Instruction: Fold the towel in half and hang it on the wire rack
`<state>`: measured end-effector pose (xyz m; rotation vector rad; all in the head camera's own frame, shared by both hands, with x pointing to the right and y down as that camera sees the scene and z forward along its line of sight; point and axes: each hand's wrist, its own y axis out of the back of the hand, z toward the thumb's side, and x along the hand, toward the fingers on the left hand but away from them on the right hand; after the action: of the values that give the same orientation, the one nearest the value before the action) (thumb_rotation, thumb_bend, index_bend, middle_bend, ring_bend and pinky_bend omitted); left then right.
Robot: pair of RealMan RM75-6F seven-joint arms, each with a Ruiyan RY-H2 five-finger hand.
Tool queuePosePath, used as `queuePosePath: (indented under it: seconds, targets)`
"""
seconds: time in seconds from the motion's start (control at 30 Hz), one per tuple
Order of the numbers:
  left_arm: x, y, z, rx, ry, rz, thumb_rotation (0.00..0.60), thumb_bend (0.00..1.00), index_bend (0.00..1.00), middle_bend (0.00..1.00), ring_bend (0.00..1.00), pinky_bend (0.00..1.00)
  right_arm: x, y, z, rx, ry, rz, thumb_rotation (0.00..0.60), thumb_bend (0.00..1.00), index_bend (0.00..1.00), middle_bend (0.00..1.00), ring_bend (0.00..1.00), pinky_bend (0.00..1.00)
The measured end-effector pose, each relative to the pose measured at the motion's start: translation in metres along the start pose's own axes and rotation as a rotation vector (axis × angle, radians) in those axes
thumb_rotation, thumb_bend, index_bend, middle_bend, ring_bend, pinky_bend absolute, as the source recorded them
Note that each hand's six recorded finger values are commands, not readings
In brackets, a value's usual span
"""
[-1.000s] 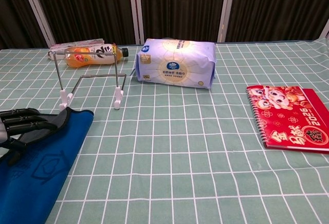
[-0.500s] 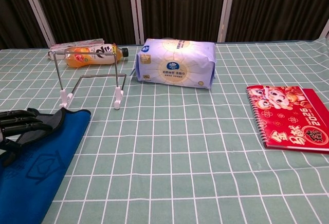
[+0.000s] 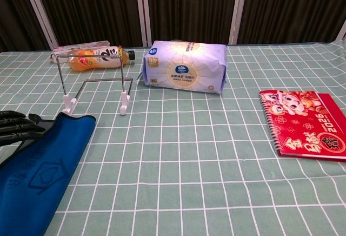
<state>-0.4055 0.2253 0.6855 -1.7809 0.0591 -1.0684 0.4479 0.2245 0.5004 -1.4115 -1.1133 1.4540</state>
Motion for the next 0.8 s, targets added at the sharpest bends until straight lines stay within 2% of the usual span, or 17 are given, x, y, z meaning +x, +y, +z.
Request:
queuePosePath:
  seconds: [0.33,0.43,0.53,0.6,0.67,0.8]
  targets:
    - [-0.046,0.033,-0.009,-0.094,0.052,0.121,0.600,0.09,0.01,0.00,0.00,0.00,0.003,0.004,0.002,-0.020,0.018,-0.003,0.600,0.00,0.00,0.00,0.00,0.00]
    - [-0.056,0.034,-0.004,-0.121,0.046,0.123,0.600,0.09,0.11,0.00,0.00,0.00,0.004,0.004,0.002,-0.024,0.020,-0.002,0.600,0.00,0.00,0.00,0.00,0.00]
    - [-0.062,0.030,0.009,-0.160,0.022,0.105,0.600,0.13,0.33,0.00,0.00,0.00,0.004,0.004,0.002,-0.030,0.026,0.001,0.600,0.00,0.00,0.00,0.00,0.00]
    - [-0.065,0.026,0.021,-0.193,-0.001,0.085,0.600,0.18,0.42,0.00,0.00,0.00,0.005,0.004,0.002,-0.033,0.029,0.002,0.600,0.00,0.00,0.00,0.00,0.00]
    - [-0.066,0.021,0.029,-0.205,-0.019,0.062,0.600,0.22,0.47,0.00,0.00,0.00,0.005,0.004,0.002,-0.036,0.030,0.004,0.600,0.00,0.00,0.00,0.00,0.00]
    - [-0.061,0.011,0.047,-0.206,-0.053,0.032,0.600,0.30,0.49,0.00,0.00,0.00,0.006,0.005,0.001,-0.039,0.032,0.005,0.600,0.00,0.00,0.00,0.00,0.00]
